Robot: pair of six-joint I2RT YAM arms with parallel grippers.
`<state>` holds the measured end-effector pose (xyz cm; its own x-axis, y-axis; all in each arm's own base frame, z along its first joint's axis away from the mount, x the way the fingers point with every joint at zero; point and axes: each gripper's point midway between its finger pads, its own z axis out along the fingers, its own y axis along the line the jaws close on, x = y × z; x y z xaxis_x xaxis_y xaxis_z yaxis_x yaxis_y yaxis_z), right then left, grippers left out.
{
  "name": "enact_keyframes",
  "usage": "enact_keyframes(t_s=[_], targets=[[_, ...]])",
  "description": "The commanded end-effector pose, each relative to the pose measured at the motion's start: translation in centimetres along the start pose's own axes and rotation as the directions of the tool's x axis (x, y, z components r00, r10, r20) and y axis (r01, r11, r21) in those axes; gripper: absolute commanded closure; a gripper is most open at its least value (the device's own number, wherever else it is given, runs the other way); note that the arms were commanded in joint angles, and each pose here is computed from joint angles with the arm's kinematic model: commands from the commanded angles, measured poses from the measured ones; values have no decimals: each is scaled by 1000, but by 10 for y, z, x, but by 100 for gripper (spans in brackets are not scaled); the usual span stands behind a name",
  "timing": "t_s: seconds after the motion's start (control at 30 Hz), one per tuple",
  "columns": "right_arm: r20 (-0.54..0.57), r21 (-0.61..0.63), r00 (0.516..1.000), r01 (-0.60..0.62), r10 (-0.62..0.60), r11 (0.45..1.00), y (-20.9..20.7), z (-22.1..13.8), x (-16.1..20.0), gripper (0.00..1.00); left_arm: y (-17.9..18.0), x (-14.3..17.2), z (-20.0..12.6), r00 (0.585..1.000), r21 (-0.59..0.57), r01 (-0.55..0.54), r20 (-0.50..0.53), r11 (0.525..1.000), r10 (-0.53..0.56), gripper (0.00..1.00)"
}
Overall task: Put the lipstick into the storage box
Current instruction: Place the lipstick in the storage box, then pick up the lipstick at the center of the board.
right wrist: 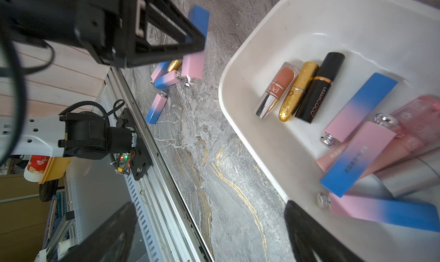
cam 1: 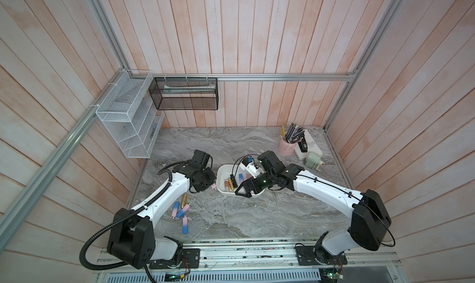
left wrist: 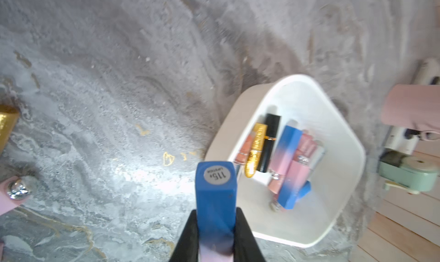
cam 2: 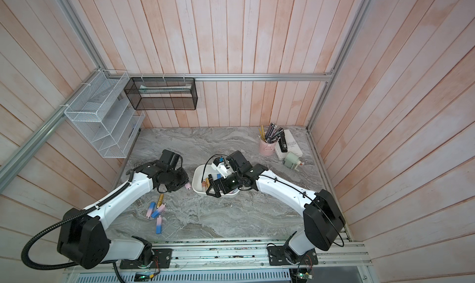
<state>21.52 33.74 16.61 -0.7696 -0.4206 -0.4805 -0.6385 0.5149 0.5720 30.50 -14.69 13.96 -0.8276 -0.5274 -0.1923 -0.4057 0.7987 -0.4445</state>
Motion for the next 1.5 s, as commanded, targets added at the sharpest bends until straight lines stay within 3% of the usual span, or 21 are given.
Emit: enact_keyframes(t_s=[0.0, 0.3, 0.5, 0.8, 0.87, 0.93, 1.27, 1.47], targets=[[1, 3, 1000, -19, 19, 1000, 2, -9, 9, 2, -16, -7, -11, 999, 20, -43, 4, 999, 43, 81], [25, 3, 998, -54, 54, 999, 10, -26, 27, 2, -70, 9, 30, 987, 73, -134, -75, 988, 140, 81], [18, -10, 998, -63, 63, 998, 22, -30, 46, 2, -79, 31, 56, 975, 66, -172, -132, 983, 180, 80], [-20, -28, 998, -56, 55, 998, 47, -22, 79, 2, -77, 50, 42, 971, 60, -205, -114, 977, 211, 37], [-29, -32, 998, -48, 48, 998, 55, -18, 86, 2, -67, 50, 29, 976, 50, -195, -88, 980, 198, 28], [-36, -39, 998, -44, 43, 998, 62, -14, 92, 2, -54, 50, 16, 981, 34, -182, -61, 983, 184, 26], [-59, -70, 998, -18, 14, 997, 86, 1, 110, 2, 84, 63, -37, 998, -183, -28, 50, 983, 37, 27], [-77, -87, 997, 11, -18, 996, 98, 9, 112, 2, 139, 53, -52, 992, -282, 65, 121, 957, -32, 27]])
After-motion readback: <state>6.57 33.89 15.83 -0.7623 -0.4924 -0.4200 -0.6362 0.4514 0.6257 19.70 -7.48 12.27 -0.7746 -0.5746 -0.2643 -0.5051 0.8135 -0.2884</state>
